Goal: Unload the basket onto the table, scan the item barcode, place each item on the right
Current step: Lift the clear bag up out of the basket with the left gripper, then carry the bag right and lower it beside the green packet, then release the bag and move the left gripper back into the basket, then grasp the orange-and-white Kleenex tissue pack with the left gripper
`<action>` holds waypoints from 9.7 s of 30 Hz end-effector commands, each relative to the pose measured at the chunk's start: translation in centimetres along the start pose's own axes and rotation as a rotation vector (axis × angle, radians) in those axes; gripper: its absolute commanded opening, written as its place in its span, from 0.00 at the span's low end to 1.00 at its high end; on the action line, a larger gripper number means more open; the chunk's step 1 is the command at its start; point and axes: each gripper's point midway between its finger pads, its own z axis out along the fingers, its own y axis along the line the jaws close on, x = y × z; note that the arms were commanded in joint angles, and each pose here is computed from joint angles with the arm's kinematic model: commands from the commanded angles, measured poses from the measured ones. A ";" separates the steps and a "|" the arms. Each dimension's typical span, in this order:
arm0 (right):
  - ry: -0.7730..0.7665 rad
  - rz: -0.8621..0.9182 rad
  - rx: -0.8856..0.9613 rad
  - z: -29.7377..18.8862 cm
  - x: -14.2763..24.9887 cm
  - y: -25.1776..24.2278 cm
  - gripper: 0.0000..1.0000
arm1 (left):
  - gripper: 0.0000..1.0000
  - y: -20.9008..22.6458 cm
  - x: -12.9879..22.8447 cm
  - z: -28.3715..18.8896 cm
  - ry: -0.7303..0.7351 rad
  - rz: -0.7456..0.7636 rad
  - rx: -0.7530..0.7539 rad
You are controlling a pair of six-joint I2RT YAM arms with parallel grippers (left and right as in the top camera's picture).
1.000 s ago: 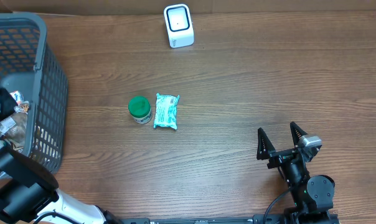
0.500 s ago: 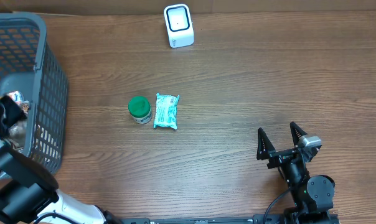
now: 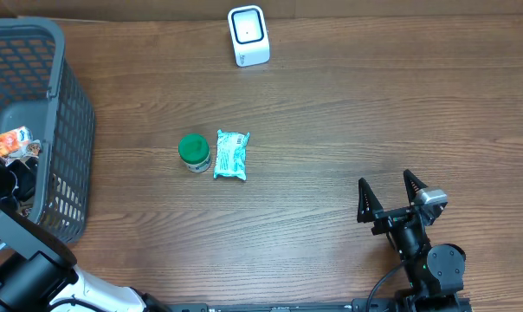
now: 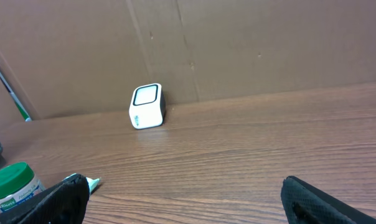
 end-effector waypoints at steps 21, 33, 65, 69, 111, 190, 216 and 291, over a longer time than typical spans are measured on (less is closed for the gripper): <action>0.001 -0.005 0.012 0.0 0.3 -0.3 1.00 | 0.81 -0.2 2.5 5.0 0.016 0.031 -0.022; 0.001 -0.005 0.012 0.0 0.3 -0.3 1.00 | 0.47 -0.8 2.6 6.1 0.009 0.028 0.005; 0.001 -0.005 0.012 0.0 0.3 -0.3 1.00 | 0.04 -1.5 -1.6 -3.0 -0.028 -0.023 0.085; 0.001 -0.005 0.012 0.0 0.3 -0.3 1.00 | 0.04 -2.7 -3.4 -7.2 -0.112 -0.034 0.185; 0.001 -0.005 0.012 0.0 0.3 -0.3 1.00 | 0.04 -25.7 19.7 -24.7 -0.239 0.738 0.720; 0.001 -0.005 0.012 0.0 0.3 -0.3 1.00 | 0.77 -2.8 -5.3 -17.0 -0.399 -0.210 -0.034; 0.001 -0.005 0.012 0.0 0.3 -0.3 1.00 | 0.59 -6.9 -12.9 0.8 -0.287 0.089 -0.179; 0.001 -0.005 0.012 0.0 0.3 -0.3 1.00 | 0.04 -11.2 -8.0 -9.0 -0.218 -0.019 0.142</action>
